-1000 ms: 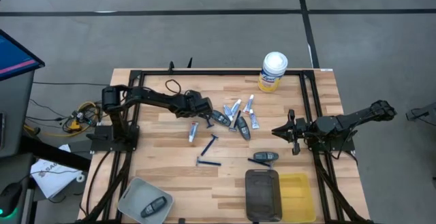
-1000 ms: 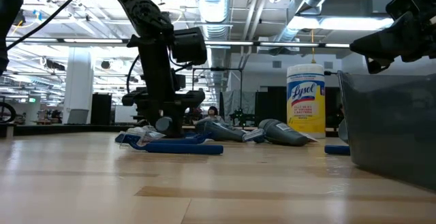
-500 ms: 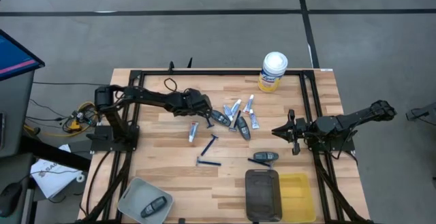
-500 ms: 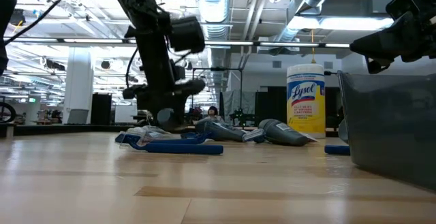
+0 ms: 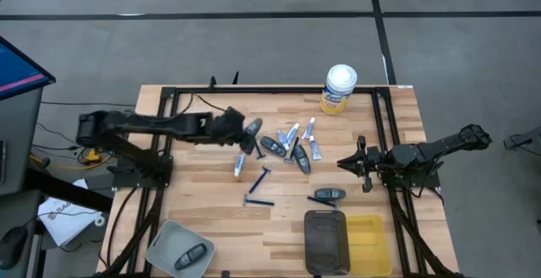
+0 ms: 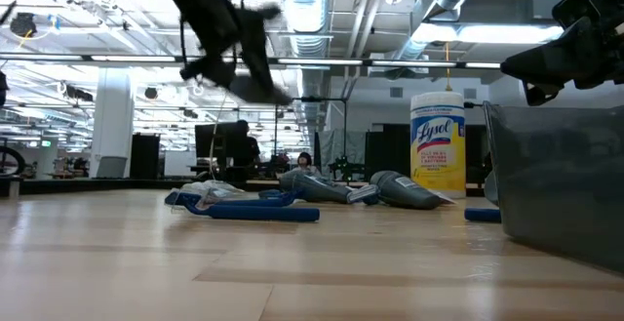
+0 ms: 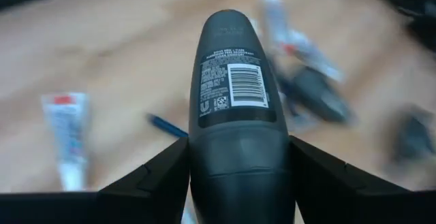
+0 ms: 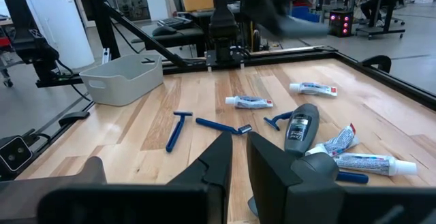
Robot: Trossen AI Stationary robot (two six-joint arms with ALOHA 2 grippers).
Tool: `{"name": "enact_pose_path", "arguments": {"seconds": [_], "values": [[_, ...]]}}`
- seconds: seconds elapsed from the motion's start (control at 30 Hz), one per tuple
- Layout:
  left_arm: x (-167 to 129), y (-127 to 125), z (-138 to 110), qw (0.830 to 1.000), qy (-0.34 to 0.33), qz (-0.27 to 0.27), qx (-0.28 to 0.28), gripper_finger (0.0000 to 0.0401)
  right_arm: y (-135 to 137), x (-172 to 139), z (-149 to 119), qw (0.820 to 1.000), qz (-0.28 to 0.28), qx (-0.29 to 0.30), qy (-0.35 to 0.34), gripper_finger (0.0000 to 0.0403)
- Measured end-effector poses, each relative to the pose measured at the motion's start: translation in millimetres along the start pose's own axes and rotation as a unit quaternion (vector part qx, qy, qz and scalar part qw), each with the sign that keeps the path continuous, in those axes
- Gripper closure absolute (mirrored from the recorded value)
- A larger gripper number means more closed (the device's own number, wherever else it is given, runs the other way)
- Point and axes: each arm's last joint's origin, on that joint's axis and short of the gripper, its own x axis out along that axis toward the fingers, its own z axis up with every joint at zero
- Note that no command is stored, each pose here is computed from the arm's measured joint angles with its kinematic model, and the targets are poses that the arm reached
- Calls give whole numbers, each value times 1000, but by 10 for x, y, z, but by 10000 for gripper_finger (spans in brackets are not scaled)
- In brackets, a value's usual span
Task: Pick & Place Travel size toiletries
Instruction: Put the deodorant into the gray bin
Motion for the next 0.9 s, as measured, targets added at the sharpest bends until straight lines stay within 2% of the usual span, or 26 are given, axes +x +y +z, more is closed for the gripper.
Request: {"name": "enact_pose_path", "arguments": {"seconds": [0.17, 0.33, 0.5, 0.67, 0.9], "values": [[-527, -156, -220, 994, 34, -96, 35, 191, 0, 0, 0, 1000, 0, 0, 0, 363], [-949, -224, -543, 984, 93, -147, 45, 191, 0, 0, -1, 1000, 0, 0, 0, 363], [-1203, -327, -933, 966, 166, -191, 63, 191, 0, 0, 2, 1000, 0, 0, -1, 363], [-1383, -422, -1406, 938, 265, -207, 83, 190, 0, 0, 2, 1000, 0, 0, -1, 363], [-1633, -458, -1946, 915, 340, -193, 103, 190, 0, 0, 2, 1000, 0, 0, -1, 363]]}}
